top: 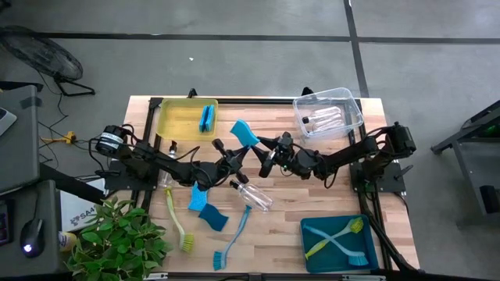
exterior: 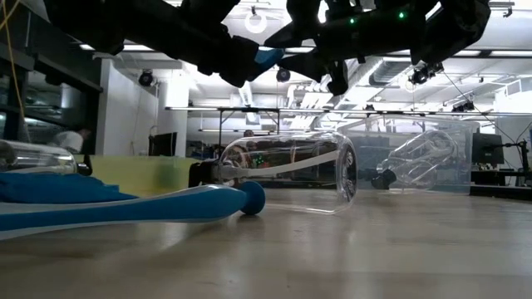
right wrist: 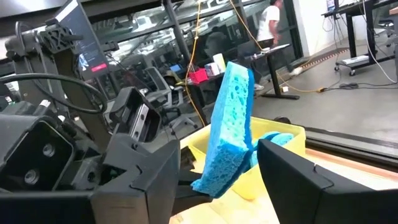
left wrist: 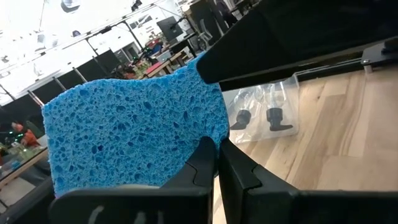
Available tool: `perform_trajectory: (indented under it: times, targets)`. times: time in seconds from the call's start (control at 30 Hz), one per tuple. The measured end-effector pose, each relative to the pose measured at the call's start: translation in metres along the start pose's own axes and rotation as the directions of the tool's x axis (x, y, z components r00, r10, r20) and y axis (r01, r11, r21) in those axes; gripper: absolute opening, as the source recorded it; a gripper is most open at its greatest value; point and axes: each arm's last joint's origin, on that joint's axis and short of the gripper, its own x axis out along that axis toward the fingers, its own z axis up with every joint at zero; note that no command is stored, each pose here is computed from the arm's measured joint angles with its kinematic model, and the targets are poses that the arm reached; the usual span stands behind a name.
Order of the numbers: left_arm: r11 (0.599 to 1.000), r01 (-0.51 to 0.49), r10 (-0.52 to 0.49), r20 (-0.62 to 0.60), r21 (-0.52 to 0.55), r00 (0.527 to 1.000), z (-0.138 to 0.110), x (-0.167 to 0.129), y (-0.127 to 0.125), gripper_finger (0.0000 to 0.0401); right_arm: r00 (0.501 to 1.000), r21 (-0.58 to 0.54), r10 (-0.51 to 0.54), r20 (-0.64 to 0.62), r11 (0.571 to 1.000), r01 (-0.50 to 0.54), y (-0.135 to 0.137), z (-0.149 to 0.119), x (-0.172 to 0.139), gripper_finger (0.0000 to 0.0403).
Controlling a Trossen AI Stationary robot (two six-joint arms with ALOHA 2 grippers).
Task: Pick & Place Kitchen Sink Supplies
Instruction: Put the blue sponge into the yellow bin
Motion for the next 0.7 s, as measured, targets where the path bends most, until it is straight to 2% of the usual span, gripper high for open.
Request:
perform_trajectory:
  times: [0.23, 0.7]
  targets:
    - [1.0, 0.019, -0.019, 0.01, -0.007, 1.0, 0.0003, 0.0, -0.0005, 0.0, 1.0, -0.012, 0.009, -0.018, 1.0, -0.009, -0.0045, -0.0002, 0.0033, 0.0167]
    - [1.0, 0.029, -0.029, 0.015, -0.009, 0.999, 0.0004, 0.0, -0.0008, 0.0004, 0.999, -0.067, 0.021, -0.036, 0.997, -0.023, -0.0046, -0.0017, 0.0033, 0.0014]
